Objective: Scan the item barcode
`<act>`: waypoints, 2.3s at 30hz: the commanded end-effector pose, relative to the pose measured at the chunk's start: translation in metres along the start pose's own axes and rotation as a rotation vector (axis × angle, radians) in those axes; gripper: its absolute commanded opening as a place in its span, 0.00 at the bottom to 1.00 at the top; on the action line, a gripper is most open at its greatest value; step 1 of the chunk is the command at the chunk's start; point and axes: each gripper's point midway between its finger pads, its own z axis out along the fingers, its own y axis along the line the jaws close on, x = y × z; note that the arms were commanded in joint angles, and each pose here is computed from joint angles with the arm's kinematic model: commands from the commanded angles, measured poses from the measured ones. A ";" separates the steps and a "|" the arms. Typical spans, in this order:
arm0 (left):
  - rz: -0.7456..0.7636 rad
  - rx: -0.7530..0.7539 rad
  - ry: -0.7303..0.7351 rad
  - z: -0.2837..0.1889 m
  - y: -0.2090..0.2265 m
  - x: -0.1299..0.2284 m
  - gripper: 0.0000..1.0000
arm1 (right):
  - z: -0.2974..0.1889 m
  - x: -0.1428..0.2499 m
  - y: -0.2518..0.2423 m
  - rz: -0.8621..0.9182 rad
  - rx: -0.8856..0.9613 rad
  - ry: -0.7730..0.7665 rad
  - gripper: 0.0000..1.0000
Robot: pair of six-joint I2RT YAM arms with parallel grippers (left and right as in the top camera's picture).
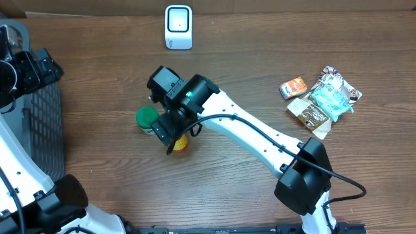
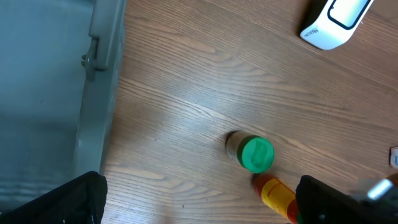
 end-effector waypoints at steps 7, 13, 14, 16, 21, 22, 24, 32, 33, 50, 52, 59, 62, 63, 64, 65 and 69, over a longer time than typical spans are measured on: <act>0.017 0.003 0.010 0.003 0.000 0.000 0.99 | 0.012 0.003 -0.021 0.010 0.119 -0.003 0.76; 0.017 0.003 0.010 0.003 0.000 0.000 1.00 | 0.011 0.003 -0.021 0.010 0.118 -0.004 0.50; 0.017 0.003 0.010 0.003 0.000 0.000 1.00 | 0.010 0.003 -0.021 0.010 0.118 -0.003 0.48; 0.017 0.003 0.010 0.003 0.000 0.000 0.99 | 0.008 0.003 -0.021 0.010 0.119 -0.001 0.38; 0.017 0.003 0.010 0.003 0.000 0.000 0.99 | -0.004 0.000 -0.019 -0.008 0.117 -0.011 0.25; 0.017 0.003 0.010 0.003 0.000 0.000 0.99 | -0.009 -0.001 -0.018 -0.030 0.115 -0.018 0.25; 0.017 0.003 0.010 0.003 0.000 0.000 1.00 | -0.018 -0.004 -0.017 -0.082 0.113 -0.030 0.25; 0.017 0.003 0.010 0.003 0.000 0.000 0.99 | -0.059 -0.004 -0.011 -0.576 0.123 -0.070 0.19; 0.017 0.003 0.010 0.003 0.000 0.000 1.00 | -0.061 -0.001 -0.012 -0.677 0.126 -0.055 0.17; 0.017 0.003 0.010 0.003 0.000 0.000 0.99 | -0.050 0.029 -0.030 -1.302 0.001 0.073 0.14; 0.017 0.003 0.010 0.003 0.000 0.000 1.00 | -0.046 0.032 -0.034 -1.298 -0.026 0.078 0.15; 0.017 0.003 0.010 0.003 0.000 0.000 1.00 | -0.038 0.032 -0.038 -1.268 -0.086 0.068 0.16; 0.017 0.003 0.010 0.003 0.000 0.000 0.99 | -0.037 0.033 -0.037 -1.267 -0.092 0.068 0.22; 0.017 0.003 0.010 0.003 0.000 0.000 1.00 | -0.037 0.033 -0.035 -1.265 -0.103 0.062 0.29; 0.017 0.003 0.010 0.003 0.000 0.000 1.00 | -0.036 0.034 -0.032 -1.256 -0.121 0.054 0.33; 0.017 0.003 0.010 0.003 0.000 0.000 0.99 | -0.037 0.034 -0.029 -1.237 -0.138 0.045 0.36; 0.017 0.003 0.010 0.003 0.000 0.000 0.99 | -0.037 0.035 -0.021 -1.151 -0.183 0.027 0.38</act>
